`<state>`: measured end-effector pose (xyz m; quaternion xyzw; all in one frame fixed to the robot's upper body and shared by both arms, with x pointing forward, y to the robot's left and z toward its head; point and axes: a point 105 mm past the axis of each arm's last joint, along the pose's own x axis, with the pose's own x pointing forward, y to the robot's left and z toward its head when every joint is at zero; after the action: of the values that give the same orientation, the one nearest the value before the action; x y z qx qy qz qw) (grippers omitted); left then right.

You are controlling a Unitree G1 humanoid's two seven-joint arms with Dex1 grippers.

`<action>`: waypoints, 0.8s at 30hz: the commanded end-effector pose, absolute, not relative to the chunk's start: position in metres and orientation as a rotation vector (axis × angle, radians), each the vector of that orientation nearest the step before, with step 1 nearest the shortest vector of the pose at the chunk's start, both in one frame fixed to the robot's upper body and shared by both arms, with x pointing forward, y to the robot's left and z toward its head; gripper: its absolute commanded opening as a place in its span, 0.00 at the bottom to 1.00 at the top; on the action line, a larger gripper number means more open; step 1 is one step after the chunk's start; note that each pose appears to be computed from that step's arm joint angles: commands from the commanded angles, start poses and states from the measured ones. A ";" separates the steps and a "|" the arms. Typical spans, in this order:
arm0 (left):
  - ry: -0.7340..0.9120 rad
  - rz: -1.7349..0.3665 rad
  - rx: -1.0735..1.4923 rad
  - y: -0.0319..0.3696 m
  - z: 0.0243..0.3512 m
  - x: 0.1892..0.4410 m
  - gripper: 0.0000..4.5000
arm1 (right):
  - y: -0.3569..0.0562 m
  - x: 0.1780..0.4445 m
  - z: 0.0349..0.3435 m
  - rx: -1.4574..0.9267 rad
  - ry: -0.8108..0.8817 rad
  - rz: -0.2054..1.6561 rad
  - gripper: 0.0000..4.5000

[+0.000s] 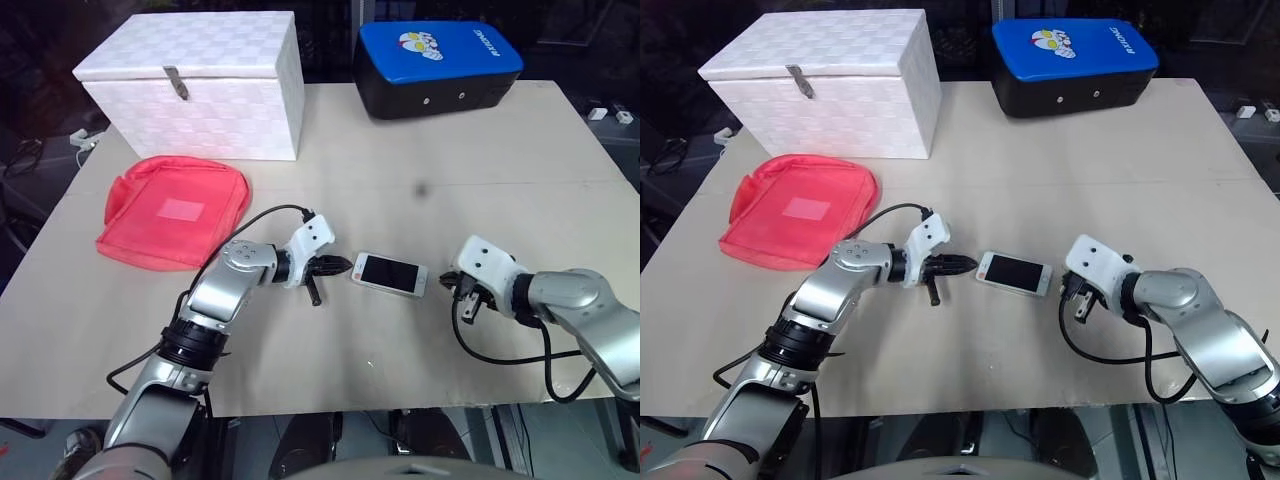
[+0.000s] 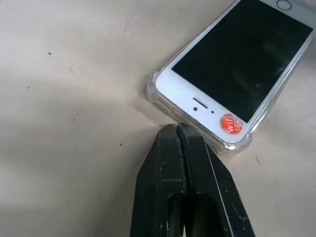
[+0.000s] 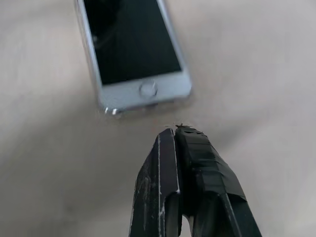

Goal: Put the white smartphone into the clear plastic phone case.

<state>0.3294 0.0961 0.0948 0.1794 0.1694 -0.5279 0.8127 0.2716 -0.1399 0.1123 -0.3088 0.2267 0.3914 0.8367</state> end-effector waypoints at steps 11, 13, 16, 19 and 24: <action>0.336 -1.196 0.397 0.081 0.096 0.319 0.00 | -0.091 0.284 0.109 -0.749 0.385 1.003 0.01; 0.336 -1.198 0.392 0.081 0.096 0.318 0.00 | -0.087 0.286 0.105 -0.770 0.387 1.019 0.01; 0.338 -1.173 0.372 0.087 0.099 0.319 0.00 | -0.091 0.290 0.102 -0.770 0.396 0.996 0.01; 0.274 -1.157 0.285 0.097 0.123 0.323 0.00 | -0.113 0.298 0.111 -0.742 0.380 0.891 0.01; 0.252 -1.262 0.158 0.088 0.145 0.313 0.00 | -0.135 0.296 0.129 -0.620 0.324 0.807 0.01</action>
<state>0.3187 0.0947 0.1310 0.0775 0.1369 -0.5658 0.8094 0.2959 -0.1346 0.1080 -0.3003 0.1963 0.3902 0.8480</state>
